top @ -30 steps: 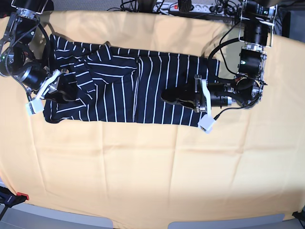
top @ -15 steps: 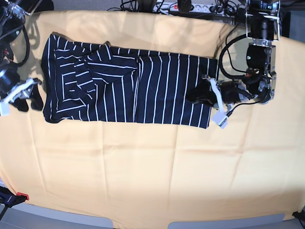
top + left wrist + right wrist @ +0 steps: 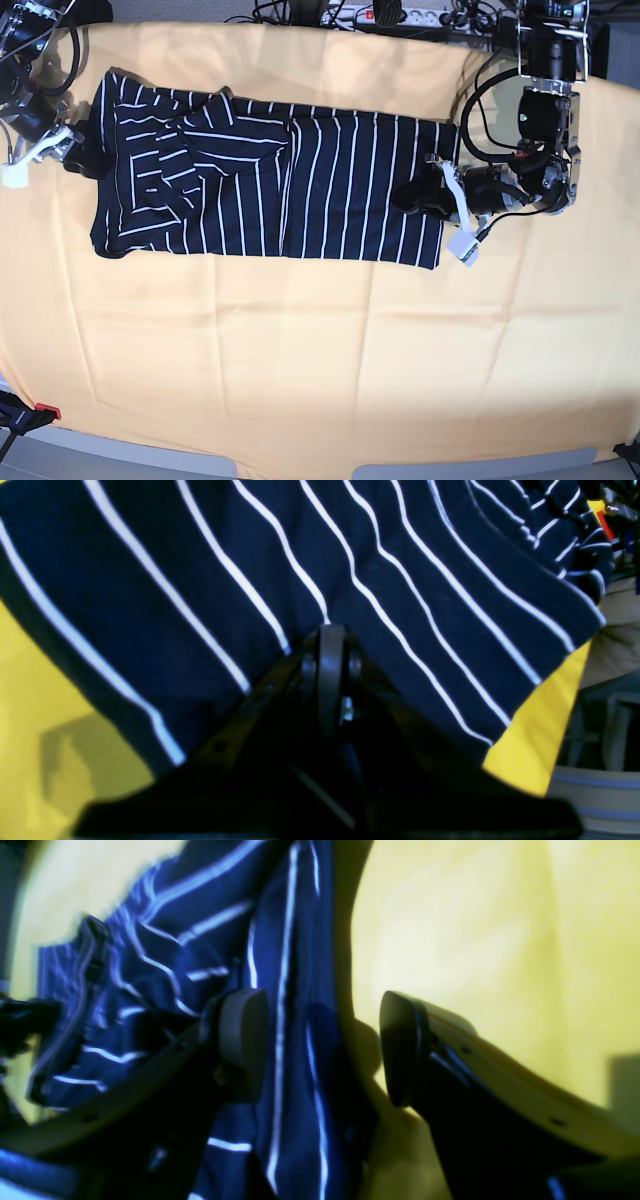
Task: Fold the T-shirt properly
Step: 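Release the strip and move the right gripper to the folded end, then lift the folded end with the right gripper and fold it over, then grasp the folded bundle edges with both grippers and straighten it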
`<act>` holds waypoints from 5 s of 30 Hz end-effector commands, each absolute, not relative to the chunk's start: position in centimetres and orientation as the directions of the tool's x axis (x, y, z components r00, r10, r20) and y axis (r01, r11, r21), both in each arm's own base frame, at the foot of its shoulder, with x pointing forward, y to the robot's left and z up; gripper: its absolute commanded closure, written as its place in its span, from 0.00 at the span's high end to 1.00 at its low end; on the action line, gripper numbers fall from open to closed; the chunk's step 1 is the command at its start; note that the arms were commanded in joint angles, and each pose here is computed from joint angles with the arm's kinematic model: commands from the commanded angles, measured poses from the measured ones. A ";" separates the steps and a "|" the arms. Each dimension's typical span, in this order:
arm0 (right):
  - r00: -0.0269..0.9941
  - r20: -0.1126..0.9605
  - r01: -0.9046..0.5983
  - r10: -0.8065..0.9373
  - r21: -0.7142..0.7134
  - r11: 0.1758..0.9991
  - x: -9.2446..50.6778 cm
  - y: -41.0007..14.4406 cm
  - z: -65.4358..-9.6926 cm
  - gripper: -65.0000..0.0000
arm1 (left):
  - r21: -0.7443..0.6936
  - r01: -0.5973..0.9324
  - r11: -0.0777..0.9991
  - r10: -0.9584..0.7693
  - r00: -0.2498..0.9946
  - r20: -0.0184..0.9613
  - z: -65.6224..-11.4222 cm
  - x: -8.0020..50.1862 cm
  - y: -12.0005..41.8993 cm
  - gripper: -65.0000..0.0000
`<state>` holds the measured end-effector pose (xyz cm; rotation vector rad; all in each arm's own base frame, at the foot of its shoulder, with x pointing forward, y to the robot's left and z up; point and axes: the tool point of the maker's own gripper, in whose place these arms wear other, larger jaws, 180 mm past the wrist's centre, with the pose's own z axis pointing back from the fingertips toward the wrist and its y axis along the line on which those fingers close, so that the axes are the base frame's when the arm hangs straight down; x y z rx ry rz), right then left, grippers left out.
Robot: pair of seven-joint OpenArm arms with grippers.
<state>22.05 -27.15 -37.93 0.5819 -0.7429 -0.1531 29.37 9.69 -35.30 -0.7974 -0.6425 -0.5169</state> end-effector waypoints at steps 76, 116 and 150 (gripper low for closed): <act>0.311 0.949 -0.726 0.054 0.201 0.658 27.3 0.3 -22.8 0.00 | -0.545 0.582 0.604 0.066 0.644 0.762 -29.5 30.2 16.3 0.00; 0.212 0.901 -0.724 0.379 -0.116 0.680 34.9 -3.8 -24.1 0.00 | -0.321 0.844 0.430 -0.269 0.460 0.846 -22.8 25.2 12.3 0.00; 0.474 0.708 -0.743 0.523 0.003 0.670 40.2 -9.9 -34.4 0.00 | -0.318 0.864 0.389 -0.620 0.501 0.604 -37.0 19.0 8.9 0.00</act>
